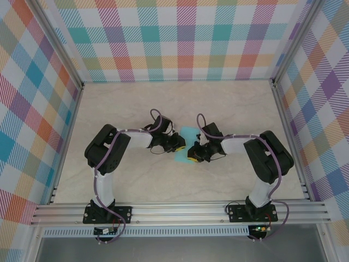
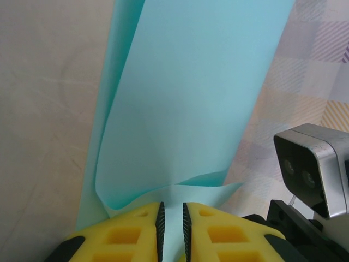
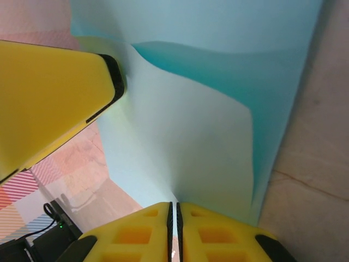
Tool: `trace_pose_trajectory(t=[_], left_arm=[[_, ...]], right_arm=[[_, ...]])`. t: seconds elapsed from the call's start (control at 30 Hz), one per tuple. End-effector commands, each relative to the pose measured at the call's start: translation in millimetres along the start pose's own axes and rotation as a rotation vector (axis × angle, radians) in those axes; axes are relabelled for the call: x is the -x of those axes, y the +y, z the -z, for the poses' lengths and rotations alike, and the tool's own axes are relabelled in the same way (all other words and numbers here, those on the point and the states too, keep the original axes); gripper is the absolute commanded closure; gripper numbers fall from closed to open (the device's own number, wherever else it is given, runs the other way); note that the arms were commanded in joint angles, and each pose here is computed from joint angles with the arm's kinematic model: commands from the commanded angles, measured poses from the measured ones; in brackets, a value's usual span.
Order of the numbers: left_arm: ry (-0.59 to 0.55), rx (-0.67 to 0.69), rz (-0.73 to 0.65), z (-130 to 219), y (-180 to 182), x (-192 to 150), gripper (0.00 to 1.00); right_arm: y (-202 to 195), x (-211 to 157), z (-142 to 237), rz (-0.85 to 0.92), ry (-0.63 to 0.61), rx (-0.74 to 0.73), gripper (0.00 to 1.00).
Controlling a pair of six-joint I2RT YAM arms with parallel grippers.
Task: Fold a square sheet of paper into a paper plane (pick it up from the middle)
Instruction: Fold the triangle a second time at the center of the table.
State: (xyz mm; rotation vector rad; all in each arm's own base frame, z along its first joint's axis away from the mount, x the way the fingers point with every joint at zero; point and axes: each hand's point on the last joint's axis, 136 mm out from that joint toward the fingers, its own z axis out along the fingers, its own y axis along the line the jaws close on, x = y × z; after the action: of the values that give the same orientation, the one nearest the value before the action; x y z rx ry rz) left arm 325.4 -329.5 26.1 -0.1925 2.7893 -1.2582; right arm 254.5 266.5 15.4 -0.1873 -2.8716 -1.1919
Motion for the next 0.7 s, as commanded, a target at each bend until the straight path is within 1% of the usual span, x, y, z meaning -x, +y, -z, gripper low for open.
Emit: trace_pose_trajectory(t=[0.0, 0.1, 0.23, 0.5, 0.67], left_arm=[[-0.007, 0.012, -0.035, 10, -12, -3, 0.77], [-0.016, -0.014, -0.050, 19, -23, -4, 0.78], [-0.012, -0.028, -0.049, 21, -26, -10, 0.81], [0.036, -0.036, -0.051, 2, -23, -28, 0.84], [0.038, -0.027, -0.045, -5, -15, -30, 0.85]], right_arm=[[-26, -9, -9, -0.066, 0.019, -0.046, 0.88], [-27, -9, -10, -0.074, 0.022, -0.050, 0.91], [-28, -9, -10, -0.076, 0.022, -0.060, 0.94], [-29, -9, -10, -0.080, 0.020, -0.063, 0.95], [-31, -9, -10, -0.084, 0.020, -0.069, 0.95]])
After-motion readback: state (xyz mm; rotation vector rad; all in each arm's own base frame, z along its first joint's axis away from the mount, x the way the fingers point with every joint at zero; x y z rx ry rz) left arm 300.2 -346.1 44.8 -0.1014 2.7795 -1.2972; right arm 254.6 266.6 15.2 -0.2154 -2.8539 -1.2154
